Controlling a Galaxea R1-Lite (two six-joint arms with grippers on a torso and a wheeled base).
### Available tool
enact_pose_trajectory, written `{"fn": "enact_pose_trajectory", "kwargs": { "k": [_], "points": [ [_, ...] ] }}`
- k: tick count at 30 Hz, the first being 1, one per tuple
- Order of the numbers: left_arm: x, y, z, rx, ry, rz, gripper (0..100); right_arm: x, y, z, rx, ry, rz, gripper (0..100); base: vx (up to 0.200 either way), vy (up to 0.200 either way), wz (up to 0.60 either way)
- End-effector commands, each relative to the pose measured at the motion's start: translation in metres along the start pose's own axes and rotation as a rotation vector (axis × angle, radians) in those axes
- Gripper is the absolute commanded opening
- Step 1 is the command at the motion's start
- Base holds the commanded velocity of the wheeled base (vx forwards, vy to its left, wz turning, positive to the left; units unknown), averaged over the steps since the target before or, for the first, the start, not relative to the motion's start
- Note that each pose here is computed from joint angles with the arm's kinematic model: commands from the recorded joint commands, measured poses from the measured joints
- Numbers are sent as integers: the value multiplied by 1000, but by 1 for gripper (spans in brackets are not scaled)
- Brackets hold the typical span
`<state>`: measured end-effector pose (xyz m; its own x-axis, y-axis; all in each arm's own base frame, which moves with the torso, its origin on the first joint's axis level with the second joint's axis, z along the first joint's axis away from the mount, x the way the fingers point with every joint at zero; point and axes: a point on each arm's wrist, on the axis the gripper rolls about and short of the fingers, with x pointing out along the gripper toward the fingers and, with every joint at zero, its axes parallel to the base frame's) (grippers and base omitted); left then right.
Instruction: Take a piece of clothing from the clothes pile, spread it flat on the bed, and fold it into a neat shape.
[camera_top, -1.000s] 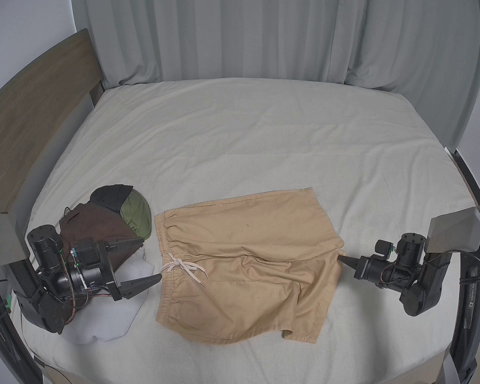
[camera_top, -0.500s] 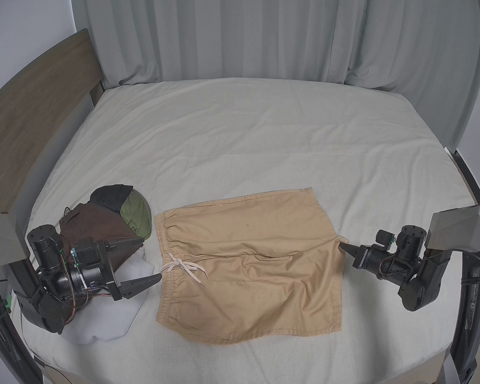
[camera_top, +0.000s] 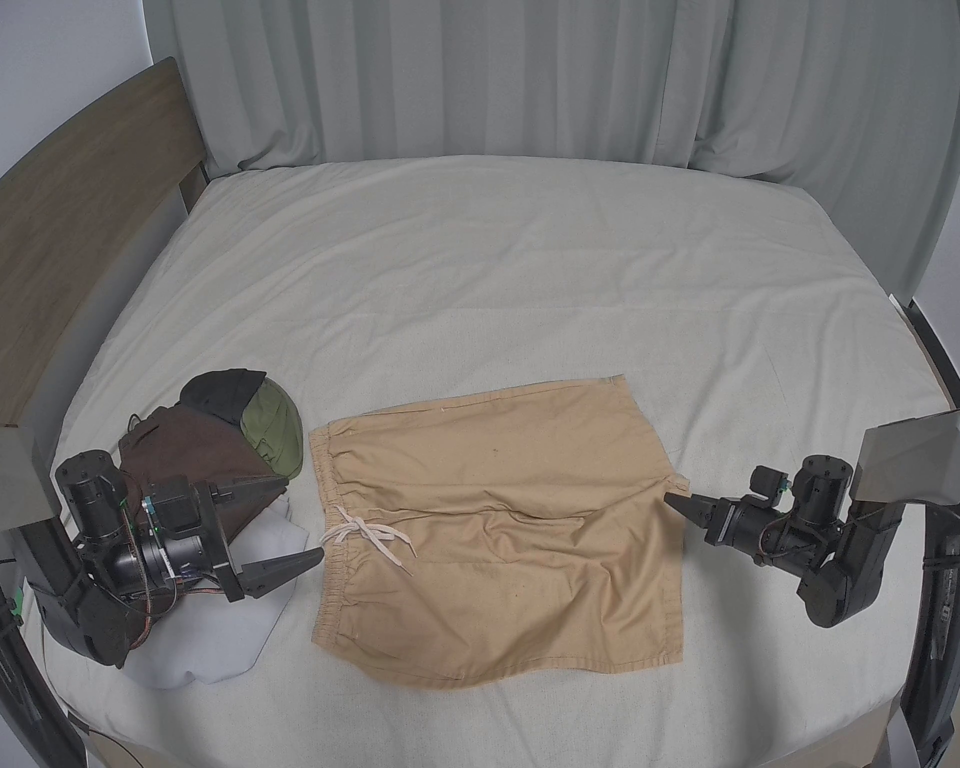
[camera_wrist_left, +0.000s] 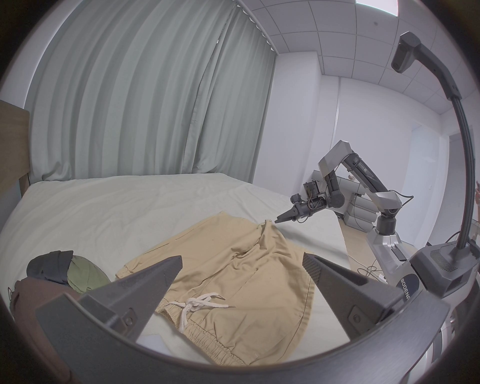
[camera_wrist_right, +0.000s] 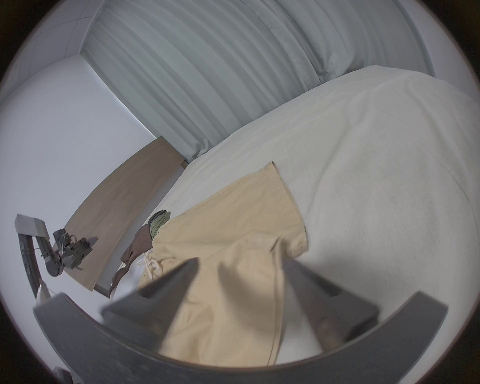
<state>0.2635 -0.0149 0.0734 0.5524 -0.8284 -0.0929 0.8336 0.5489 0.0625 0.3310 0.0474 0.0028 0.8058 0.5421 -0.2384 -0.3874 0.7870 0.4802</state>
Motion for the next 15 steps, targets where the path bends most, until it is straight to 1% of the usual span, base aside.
{"fn": "enact_pose_trajectory", "kwargs": {
  "k": [1, 4, 8, 11, 12, 13, 15],
  "points": [
    [0, 0, 0, -1, 1, 0, 100, -17, 7, -4, -20, 48, 32, 100, 0, 0, 0],
    [-1, -1, -2, -9, 6, -1, 100, -25, 8, -10, -28, 92, 59, 100, 0, 0, 0],
    [-1, -2, -3, -13, 8, -1, 100, -32, 9, -18, -35, 128, 53, 100, 0, 0, 0],
    [-1, -2, -2, -12, 7, -1, 100, -41, 11, -33, -55, 199, 67, 100, 0, 0, 0],
    [-1, -2, -2, -12, 7, -1, 100, -41, 11, -33, -55, 199, 67, 100, 0, 0, 0],
    [-1, -2, -3, -16, 10, -2, 100, -48, 13, -41, -54, 240, 78, 100, 0, 0, 0],
    [0, -1, -5, -19, 12, -2, 100, -52, 13, -46, -47, 265, 78, 100, 0, 0, 0]
  ]
}}
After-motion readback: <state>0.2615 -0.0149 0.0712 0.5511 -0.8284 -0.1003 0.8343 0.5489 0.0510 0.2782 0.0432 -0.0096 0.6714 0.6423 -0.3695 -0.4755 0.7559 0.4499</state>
